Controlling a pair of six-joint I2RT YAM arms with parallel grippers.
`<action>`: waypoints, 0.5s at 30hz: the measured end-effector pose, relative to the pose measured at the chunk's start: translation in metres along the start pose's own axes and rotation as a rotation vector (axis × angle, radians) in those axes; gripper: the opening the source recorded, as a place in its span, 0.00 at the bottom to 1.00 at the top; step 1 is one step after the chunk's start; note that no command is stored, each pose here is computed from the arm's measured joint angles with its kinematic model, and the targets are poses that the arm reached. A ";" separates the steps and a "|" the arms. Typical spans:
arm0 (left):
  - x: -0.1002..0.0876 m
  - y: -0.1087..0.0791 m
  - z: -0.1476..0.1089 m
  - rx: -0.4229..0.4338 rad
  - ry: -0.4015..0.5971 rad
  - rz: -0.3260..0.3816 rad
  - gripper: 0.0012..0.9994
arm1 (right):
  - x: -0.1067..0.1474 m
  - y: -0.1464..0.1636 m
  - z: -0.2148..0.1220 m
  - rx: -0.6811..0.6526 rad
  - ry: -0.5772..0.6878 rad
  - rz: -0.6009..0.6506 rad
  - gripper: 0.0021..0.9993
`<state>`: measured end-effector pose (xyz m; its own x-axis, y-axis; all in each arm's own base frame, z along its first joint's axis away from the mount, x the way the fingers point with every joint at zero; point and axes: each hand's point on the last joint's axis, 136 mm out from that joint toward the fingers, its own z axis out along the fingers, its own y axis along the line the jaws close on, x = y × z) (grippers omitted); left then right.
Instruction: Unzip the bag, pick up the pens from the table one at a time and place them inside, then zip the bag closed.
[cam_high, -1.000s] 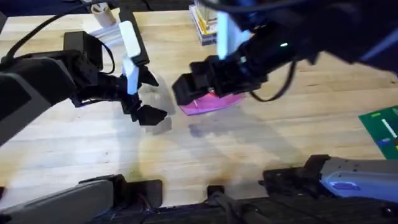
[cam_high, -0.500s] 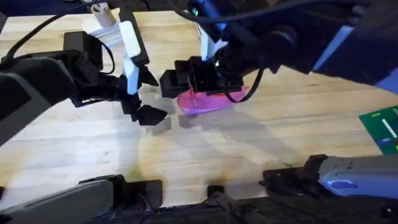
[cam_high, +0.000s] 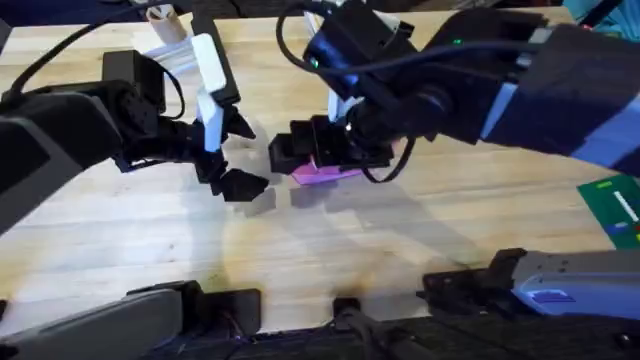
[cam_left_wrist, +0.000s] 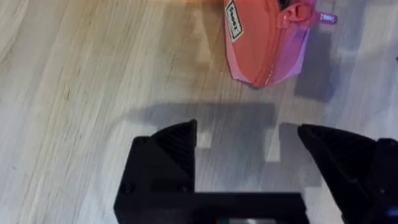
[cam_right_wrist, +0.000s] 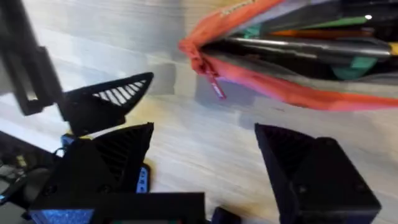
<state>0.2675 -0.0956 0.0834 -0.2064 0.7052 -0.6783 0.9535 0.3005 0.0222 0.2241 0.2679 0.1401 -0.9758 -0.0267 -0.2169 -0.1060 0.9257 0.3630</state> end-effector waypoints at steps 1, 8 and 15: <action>0.000 0.000 0.000 0.000 0.000 0.000 0.99 | 0.001 -0.003 0.001 0.007 0.000 0.000 1.00; 0.000 0.000 0.000 0.000 0.000 0.000 0.99 | 0.003 -0.010 -0.023 0.003 -0.070 -0.028 1.00; 0.000 0.000 0.000 0.000 0.000 0.000 0.99 | 0.002 -0.020 -0.041 0.017 -0.170 -0.095 1.00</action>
<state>0.2675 -0.0956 0.0834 -0.2062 0.7051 -0.6784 0.9535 0.3005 0.0224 0.2163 0.2338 0.1696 -0.9152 -0.0517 -0.3996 -0.1915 0.9285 0.3182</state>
